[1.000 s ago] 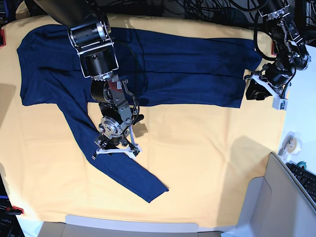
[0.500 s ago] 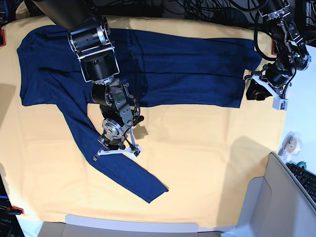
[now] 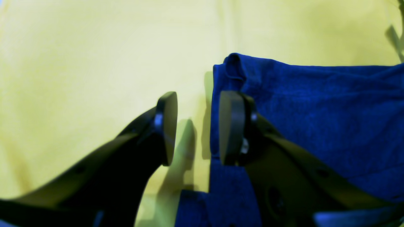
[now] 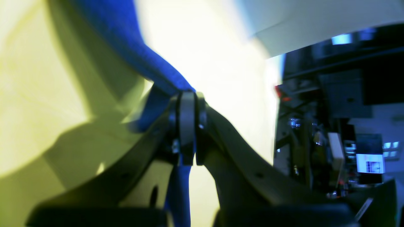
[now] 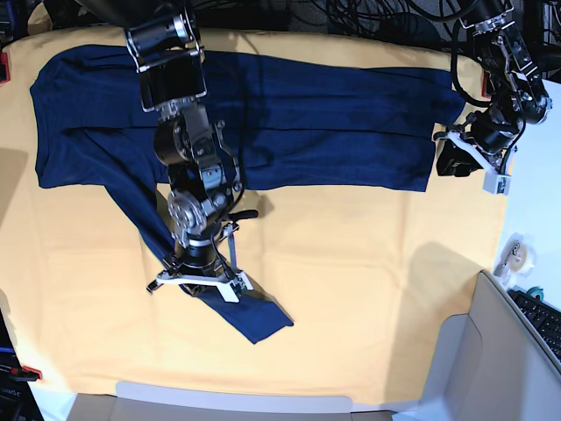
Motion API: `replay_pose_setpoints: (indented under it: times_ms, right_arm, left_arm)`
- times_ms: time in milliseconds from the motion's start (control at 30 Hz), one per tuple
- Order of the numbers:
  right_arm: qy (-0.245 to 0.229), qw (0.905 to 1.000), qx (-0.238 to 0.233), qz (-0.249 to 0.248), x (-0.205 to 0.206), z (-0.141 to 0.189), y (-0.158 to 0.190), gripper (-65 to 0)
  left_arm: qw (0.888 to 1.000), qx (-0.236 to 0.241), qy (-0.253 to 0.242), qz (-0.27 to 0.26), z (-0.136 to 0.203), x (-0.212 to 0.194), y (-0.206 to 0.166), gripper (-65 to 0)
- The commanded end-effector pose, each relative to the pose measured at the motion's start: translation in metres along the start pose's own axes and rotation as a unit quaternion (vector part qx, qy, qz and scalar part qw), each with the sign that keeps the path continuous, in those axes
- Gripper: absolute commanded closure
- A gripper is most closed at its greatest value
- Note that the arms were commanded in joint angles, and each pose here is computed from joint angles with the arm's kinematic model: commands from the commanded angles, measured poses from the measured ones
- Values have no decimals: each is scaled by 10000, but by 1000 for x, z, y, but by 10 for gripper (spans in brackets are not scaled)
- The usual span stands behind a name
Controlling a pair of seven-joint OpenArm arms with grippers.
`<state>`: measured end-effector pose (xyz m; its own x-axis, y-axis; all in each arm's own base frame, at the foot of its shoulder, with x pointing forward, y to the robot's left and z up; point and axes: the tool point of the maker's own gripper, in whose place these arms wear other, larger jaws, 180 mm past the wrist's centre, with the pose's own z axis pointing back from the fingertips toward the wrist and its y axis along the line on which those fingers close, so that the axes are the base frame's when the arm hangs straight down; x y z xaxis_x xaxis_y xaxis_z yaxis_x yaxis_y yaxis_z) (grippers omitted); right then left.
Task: Fold the T-shirt properly
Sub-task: 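Lift the sleeve with the right gripper and lay it over the folded body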
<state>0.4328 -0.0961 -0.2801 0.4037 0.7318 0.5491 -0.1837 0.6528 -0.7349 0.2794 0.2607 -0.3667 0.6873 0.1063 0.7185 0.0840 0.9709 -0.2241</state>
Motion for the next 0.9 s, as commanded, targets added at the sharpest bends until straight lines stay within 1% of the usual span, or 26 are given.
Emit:
replay_pose_setpoints:
  times_ms: [0,100,200,367,433,567,700,867]
  right_arm:
    - [-240,9995,-164,-103,13,10,-12,0]
    - [-433,9982,-288,-294,11,37,-19,0]
    - [-518,9971,-329,-445,2,63,-20,0]
    - [-739,9960,-233,-447,-4,102,-12,0]
    - [-737,9965,-60,-392,-9,113,2,0]
    - [-609,9973,328,-233,-23,125,31,0]
    - [-749,9941,783,-68,-19,143,64,0]
    - [-880,9891,1179,2,-13,161,91,0]
  left_arm:
    - [9997,16,-235,-105,5,17,2,-216]
    - [9996,15,-243,-107,5,17,2,-216]
    - [9996,13,-258,-110,4,19,2,-216]
    - [9996,2,-251,-117,4,19,1,-216]
    - [9996,2,-251,-117,4,19,1,-216]
    - [9996,2,-251,-117,4,19,1,-216]
    - [9996,-4,-247,-120,4,18,1,-216]
    - [9996,-4,-247,-120,4,18,1,-216]
